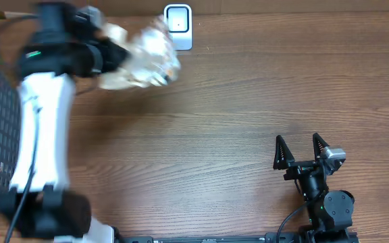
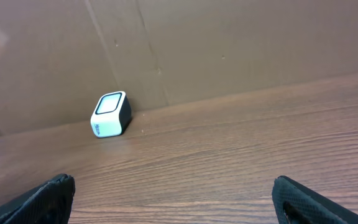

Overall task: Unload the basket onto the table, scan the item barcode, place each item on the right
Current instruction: 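Lift the snack bag out and drop it on the table center, then return the left gripper into the basket toward the teal packet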

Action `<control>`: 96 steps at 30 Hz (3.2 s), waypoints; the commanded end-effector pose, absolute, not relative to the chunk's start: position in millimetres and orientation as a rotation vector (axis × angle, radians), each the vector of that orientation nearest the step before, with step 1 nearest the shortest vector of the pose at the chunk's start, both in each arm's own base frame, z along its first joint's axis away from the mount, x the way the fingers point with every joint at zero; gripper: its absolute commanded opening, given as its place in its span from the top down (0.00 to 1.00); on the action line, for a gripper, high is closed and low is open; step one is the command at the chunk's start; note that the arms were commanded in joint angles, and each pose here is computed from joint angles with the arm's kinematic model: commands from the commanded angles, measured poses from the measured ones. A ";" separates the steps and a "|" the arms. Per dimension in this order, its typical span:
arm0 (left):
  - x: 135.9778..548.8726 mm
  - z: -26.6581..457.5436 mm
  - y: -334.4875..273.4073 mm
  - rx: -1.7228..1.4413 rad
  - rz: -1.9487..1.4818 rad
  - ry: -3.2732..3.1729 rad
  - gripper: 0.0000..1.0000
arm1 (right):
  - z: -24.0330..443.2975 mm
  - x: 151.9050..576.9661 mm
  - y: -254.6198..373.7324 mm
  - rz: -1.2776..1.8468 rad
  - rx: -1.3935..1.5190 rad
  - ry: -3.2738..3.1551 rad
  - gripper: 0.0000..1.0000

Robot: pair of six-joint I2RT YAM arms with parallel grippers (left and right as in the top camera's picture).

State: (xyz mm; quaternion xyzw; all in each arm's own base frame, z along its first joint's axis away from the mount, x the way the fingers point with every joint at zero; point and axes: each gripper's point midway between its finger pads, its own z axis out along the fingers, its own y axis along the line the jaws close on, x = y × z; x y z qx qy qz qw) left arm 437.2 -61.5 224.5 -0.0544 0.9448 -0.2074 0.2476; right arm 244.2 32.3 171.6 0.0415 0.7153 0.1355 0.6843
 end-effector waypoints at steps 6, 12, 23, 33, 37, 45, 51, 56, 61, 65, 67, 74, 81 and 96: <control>424.3 85.7 -152.4 -0.068 -0.654 2.928 0.96 | 169.8 244.5 31.2 0.300 0.095 1.599 0.00; 422.0 69.4 -153.0 -0.097 -0.650 2.972 0.51 | 169.8 244.5 31.2 0.300 0.095 1.599 0.00; 464.3 239.3 -64.2 -0.142 -0.550 2.693 0.00 | 169.8 244.5 31.2 0.300 0.095 1.599 0.00; 352.0 399.6 193.2 -0.734 -0.018 2.275 0.00 | 169.8 244.5 31.2 0.300 0.095 1.599 0.00; 309.2 384.5 268.1 -1.049 0.039 2.195 0.05 | 169.8 244.5 31.2 0.300 0.095 1.599 0.00; 304.1 289.5 367.5 -1.416 -0.004 2.153 0.14 | 169.8 244.5 31.2 0.300 0.095 1.599 0.00; 340.3 210.0 399.1 -1.450 -0.029 2.217 0.24 | 169.8 244.5 31.2 0.300 0.095 1.599 0.00; 383.1 142.0 402.6 -1.402 -0.065 2.304 0.24 | 169.8 244.5 31.2 0.300 0.095 1.599 0.00; 410.5 90.9 397.7 -1.410 -0.036 2.357 0.24 | 169.8 244.5 31.2 0.300 0.095 1.599 0.00; 417.8 68.7 398.8 -1.457 0.079 2.367 0.23 | 169.8 244.5 31.2 0.300 0.095 1.599 0.00; 421.3 57.8 397.4 -1.471 0.136 2.377 0.22 | 169.8 244.5 31.2 0.300 0.095 1.599 0.00; 417.0 20.3 396.3 -1.518 0.239 2.430 0.22 | 169.8 244.5 31.2 0.300 0.095 1.599 0.00; 414.0 6.4 393.5 -1.532 0.236 2.458 0.96 | 169.8 244.5 31.2 0.300 0.095 1.599 0.00; 403.1 215.2 363.7 -1.374 0.168 2.253 0.96 | 169.8 244.5 31.2 0.300 0.095 1.599 0.00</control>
